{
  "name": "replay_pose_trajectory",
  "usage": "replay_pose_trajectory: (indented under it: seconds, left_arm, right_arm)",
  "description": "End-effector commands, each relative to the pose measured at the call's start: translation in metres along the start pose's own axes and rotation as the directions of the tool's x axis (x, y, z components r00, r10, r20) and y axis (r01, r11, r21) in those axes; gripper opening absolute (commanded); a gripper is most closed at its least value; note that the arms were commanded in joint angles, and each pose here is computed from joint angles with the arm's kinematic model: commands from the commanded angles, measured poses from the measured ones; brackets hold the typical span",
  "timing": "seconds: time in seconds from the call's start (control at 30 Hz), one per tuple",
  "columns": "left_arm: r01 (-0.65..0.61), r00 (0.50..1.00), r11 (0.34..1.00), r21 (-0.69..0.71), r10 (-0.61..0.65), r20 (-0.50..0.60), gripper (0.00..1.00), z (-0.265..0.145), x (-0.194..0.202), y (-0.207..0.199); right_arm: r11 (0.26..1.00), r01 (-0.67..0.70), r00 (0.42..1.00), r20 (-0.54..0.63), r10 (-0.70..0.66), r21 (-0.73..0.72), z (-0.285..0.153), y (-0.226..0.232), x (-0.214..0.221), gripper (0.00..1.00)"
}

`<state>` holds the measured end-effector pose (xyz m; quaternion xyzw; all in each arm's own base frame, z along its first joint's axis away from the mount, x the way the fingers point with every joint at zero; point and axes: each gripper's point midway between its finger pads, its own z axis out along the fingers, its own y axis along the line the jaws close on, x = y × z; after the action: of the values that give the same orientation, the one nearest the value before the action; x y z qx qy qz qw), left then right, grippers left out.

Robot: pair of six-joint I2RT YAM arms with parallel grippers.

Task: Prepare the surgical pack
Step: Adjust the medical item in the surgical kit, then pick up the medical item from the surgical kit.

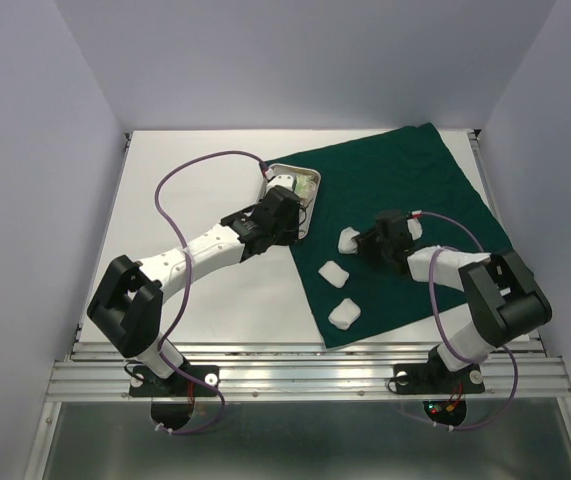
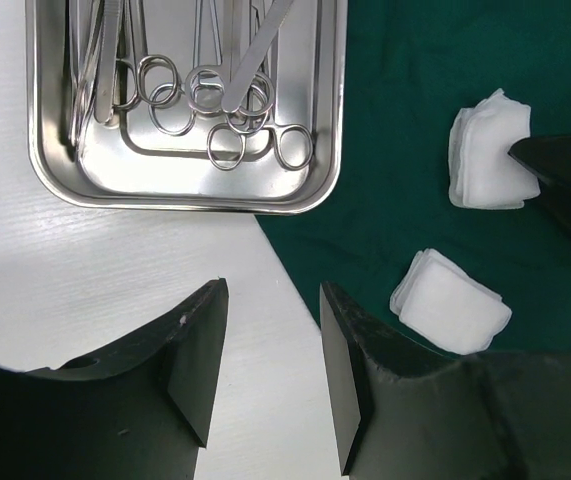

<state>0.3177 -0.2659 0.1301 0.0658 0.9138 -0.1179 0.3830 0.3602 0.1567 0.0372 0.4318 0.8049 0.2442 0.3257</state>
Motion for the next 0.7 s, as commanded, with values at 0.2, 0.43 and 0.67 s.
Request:
replay_pose_trajectory:
  seconds: [0.2, 0.43, 0.67]
  left_arm:
    - [0.002, 0.998, 1.0, 0.029, -0.003, 0.058, 0.53, -0.007, -0.029, -0.013]
    - [-0.003, 0.998, 1.0, 0.028, 0.002, 0.061, 0.53, -0.008, -0.031, -0.013]
    - [-0.008, 0.998, 1.0, 0.024, 0.007, 0.055, 0.53, -0.007, -0.029, -0.013]
  right_arm:
    - [0.985, 0.164, 0.985, 0.059, -0.16, -0.063, -0.019, 0.033, -0.018, 0.51]
    - [0.961, 0.269, 0.963, -0.013, -0.27, -0.058, -0.004, 0.029, -0.003, 0.62]
    - [0.954, 0.297, 0.952, -0.06, -0.3, -0.049, 0.009, 0.021, 0.005, 0.61]
